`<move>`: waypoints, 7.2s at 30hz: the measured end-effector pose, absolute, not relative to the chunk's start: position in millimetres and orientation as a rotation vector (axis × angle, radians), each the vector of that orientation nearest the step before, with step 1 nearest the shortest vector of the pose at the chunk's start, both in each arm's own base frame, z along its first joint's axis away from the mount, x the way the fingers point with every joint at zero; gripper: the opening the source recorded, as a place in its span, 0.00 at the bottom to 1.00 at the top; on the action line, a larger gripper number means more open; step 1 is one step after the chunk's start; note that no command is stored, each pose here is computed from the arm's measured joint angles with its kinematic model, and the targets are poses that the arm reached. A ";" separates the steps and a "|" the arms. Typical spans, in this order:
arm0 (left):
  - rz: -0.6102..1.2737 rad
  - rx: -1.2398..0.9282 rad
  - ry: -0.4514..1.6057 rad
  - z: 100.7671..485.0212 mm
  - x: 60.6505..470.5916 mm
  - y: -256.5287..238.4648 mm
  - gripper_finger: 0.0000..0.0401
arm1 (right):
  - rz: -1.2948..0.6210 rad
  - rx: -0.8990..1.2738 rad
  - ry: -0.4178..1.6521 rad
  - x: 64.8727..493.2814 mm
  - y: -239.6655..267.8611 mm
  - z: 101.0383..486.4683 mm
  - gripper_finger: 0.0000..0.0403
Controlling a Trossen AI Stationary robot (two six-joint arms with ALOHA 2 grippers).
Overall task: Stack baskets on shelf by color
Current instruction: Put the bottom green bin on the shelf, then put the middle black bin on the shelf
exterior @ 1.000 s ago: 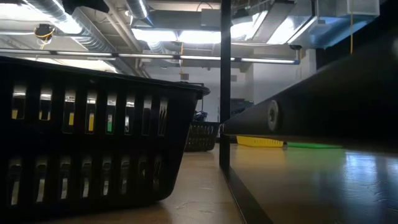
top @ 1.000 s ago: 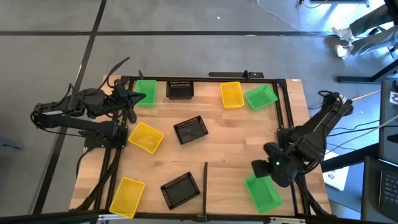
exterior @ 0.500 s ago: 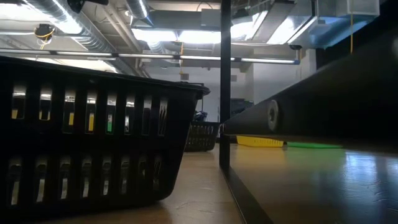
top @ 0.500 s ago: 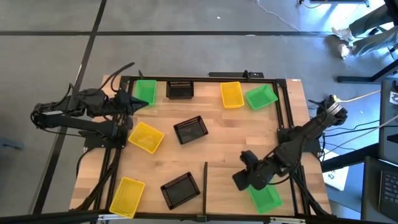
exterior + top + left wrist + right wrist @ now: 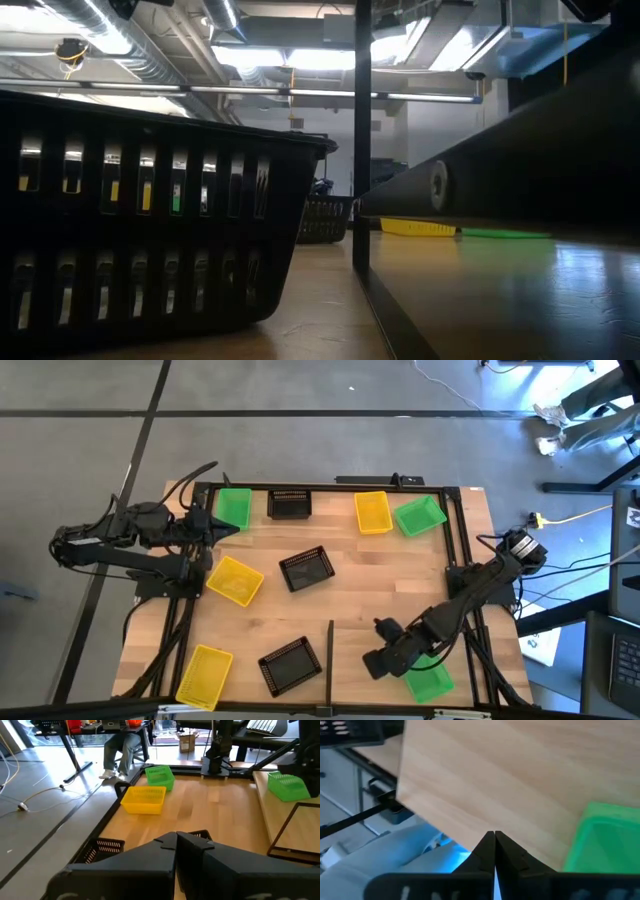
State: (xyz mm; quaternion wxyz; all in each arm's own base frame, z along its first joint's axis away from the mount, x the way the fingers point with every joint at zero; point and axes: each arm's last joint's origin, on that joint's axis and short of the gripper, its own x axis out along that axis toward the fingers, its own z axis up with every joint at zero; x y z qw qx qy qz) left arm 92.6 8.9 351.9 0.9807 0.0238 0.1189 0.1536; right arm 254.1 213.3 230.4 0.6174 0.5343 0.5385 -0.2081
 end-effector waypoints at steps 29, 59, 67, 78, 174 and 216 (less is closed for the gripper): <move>0.330 0.042 0.209 354.7 93.0 9.4 0.00 | -0.758 1.068 1.610 220.3 201.6 223.6 0.00; 0.504 0.135 0.322 392.1 127.4 14.3 0.00 | -0.753 0.384 0.948 252.9 76.0 392.7 0.00; 0.607 -0.054 0.554 402.7 154.5 18.8 0.00 | -0.516 0.294 1.050 261.4 27.6 403.0 0.00; 0.641 -0.340 0.693 391.4 161.5 22.1 0.00 | -0.391 0.452 1.056 300.3 -27.6 385.9 0.00; 0.610 -0.287 0.699 392.6 160.6 21.3 0.00 | -0.472 0.720 1.235 443.6 -100.3 168.5 0.02; 0.586 -0.225 0.718 392.6 160.6 21.3 0.00 | -0.468 0.170 1.140 355.2 -38.5 406.4 0.00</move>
